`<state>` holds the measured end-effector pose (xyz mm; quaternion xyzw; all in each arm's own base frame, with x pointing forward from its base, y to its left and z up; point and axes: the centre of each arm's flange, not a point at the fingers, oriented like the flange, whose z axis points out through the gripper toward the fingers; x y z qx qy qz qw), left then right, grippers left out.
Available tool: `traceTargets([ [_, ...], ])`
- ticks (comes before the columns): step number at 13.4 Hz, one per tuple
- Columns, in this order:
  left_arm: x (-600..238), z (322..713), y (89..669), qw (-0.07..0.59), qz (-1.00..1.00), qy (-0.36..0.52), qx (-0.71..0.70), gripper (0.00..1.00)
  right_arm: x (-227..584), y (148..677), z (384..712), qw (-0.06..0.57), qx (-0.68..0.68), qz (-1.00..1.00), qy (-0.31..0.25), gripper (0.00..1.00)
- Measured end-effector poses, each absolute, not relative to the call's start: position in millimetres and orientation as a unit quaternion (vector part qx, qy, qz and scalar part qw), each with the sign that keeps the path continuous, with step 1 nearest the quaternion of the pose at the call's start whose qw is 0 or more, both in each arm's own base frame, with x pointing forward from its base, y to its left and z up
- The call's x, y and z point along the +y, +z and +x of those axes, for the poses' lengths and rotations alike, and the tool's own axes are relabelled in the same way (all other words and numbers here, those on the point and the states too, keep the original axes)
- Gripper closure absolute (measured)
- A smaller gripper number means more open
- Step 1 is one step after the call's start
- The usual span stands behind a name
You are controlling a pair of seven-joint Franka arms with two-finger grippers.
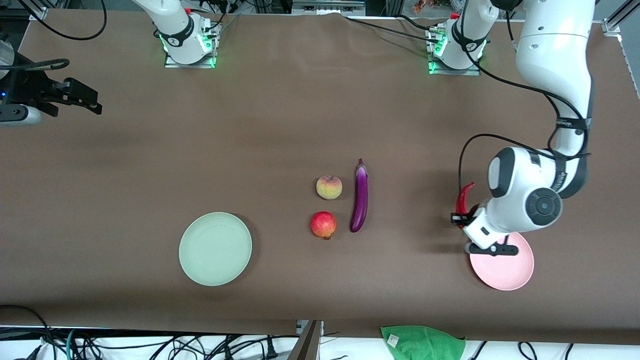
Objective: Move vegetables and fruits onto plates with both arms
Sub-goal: 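Carry the chili to the pink plate while the right gripper reaches out, then release the chili on the pink plate while the right gripper nears the peach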
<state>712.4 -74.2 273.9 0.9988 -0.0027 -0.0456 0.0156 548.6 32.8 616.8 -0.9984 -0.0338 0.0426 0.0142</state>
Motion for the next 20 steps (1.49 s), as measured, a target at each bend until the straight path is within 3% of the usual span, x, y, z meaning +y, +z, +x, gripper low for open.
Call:
traceTargets([
  [5,-39.0,741.0,280.8,0.006,0.999,-0.014,-0.030,0.66,95.5,591.8,553.8,0.015,-0.086,-0.994,0.065,0.00],
  [9,-23.1,761.1,267.4,-0.005,0.998,0.042,-0.046,0.66,210.7,499.3,575.7,0.000,-0.168,-0.982,0.091,0.00],
  [15,-15.5,768.3,244.8,-0.012,0.995,0.063,-0.078,0.66,343.4,370.1,588.7,-0.007,-0.247,-0.968,0.048,0.00],
  [20,-3.0,771.0,240.6,-0.015,0.994,0.075,-0.078,0.66,385.9,345.1,585.3,-0.014,-0.204,-0.978,0.040,0.00],
])
